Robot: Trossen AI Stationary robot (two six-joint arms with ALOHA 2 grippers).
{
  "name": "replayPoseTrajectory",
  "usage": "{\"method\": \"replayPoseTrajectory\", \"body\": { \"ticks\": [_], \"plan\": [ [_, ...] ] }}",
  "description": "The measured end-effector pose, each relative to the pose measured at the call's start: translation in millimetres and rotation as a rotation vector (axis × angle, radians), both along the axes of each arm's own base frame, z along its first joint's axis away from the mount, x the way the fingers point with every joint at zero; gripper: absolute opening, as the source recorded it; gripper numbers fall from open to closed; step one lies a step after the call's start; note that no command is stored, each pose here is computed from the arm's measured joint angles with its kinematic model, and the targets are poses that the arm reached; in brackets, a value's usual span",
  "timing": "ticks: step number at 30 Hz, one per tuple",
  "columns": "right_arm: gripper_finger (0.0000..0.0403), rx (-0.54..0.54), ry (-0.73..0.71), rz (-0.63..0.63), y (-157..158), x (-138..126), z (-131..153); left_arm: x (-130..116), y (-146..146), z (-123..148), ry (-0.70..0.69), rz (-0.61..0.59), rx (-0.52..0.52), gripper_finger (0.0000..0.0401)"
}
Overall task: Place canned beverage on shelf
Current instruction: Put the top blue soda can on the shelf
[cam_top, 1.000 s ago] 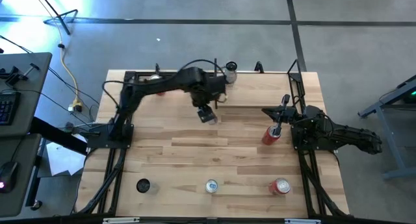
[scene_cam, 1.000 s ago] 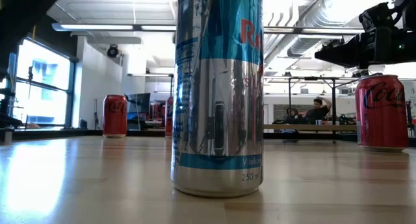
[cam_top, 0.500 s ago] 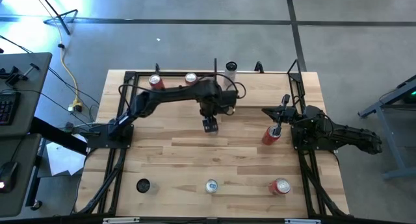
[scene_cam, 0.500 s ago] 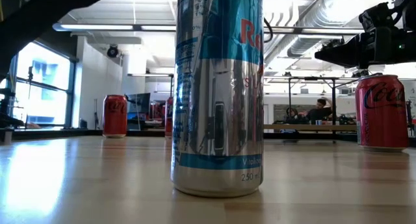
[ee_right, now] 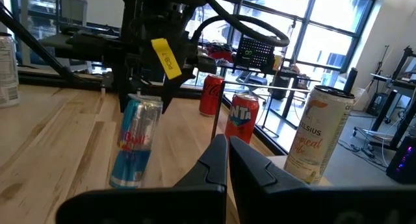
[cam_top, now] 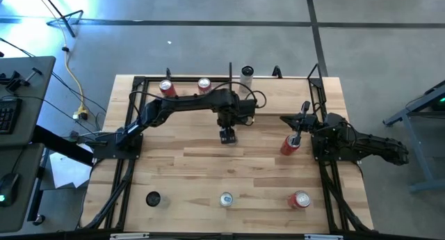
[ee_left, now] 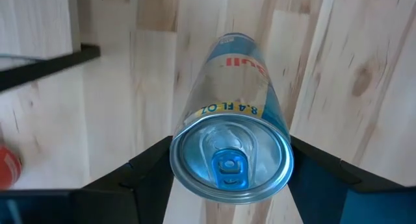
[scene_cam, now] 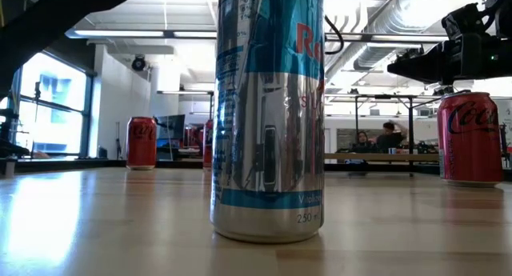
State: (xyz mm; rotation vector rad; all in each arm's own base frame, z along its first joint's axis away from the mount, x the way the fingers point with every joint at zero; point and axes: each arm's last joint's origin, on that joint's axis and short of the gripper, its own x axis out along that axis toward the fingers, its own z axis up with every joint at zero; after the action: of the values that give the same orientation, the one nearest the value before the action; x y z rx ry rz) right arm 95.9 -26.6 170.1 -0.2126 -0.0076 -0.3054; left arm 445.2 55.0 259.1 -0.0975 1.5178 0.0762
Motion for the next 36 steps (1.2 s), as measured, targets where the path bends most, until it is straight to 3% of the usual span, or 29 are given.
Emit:
{"method": "replayPoseTrajectory", "body": {
  "ticks": [22,36],
  "plan": [
    [0.0,0.001,0.002,0.0,0,0,0,-1,-1,0,0.006,-0.029,0.0,0.0251],
    [0.0,0.001,0.002,0.0,0,0,0,0,-11,0,0.011,-0.066,-0.003,0.0289]
  ]
}}
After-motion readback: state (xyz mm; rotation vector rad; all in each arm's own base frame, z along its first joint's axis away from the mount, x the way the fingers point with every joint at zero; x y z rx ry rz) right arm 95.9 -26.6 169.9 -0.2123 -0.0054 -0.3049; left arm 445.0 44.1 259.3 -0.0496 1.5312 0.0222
